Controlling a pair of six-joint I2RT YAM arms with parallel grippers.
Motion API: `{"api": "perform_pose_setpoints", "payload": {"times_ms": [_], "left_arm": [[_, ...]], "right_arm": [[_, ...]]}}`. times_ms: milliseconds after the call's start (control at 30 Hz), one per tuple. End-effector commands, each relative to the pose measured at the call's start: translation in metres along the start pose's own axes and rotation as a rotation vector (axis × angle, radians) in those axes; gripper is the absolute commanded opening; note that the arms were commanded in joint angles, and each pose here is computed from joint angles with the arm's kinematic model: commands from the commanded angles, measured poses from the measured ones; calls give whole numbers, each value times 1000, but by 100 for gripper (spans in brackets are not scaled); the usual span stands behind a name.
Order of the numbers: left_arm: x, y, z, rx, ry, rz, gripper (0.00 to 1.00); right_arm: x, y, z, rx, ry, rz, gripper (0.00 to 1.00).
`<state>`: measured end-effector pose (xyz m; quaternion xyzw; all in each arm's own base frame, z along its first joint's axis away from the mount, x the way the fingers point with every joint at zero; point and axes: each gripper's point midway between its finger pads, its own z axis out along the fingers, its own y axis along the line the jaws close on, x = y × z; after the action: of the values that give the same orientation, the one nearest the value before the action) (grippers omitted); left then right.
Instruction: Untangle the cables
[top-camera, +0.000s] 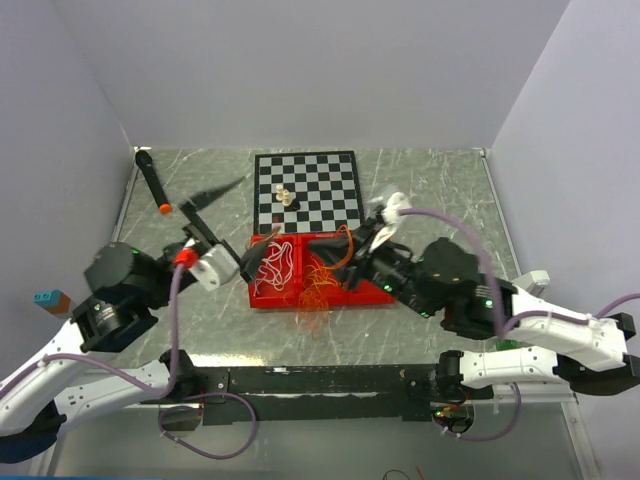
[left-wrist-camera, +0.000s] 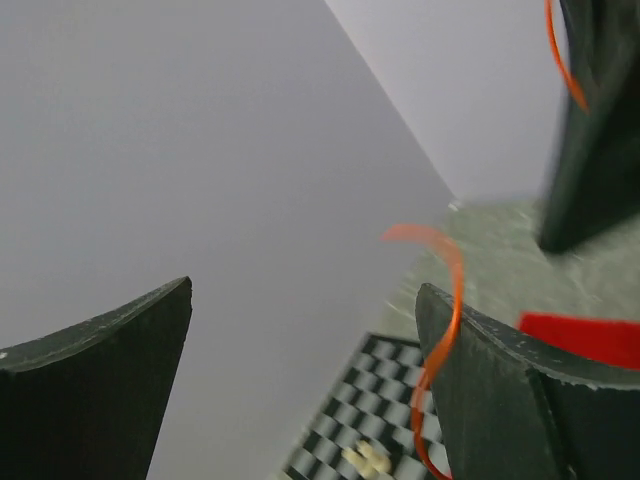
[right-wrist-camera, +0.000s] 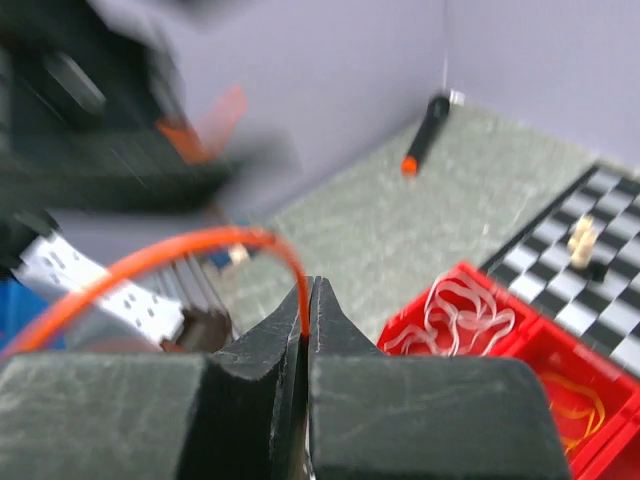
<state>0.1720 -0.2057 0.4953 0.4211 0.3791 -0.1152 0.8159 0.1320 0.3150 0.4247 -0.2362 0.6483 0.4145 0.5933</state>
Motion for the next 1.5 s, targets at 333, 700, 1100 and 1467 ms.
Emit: {"api": "perform_pose_setpoints", "payload": {"times_ms": [333,700,1100,1467], "left_arm": [[68,-100,-40,287,170,-246,97],[100,-164,-54,479,168,-280,96],[68,-203,-54,738,106,-466,32],[72,-211,-41,721,104,-524,70]], "right_arm": [[-83,5,-12,7,-116,-60,0],[-123,26,-18,-82,-174,8,0],[-130,33,-20,-135,-190,44,0],[-130,35,-18,-169,-187,69,0]]}}
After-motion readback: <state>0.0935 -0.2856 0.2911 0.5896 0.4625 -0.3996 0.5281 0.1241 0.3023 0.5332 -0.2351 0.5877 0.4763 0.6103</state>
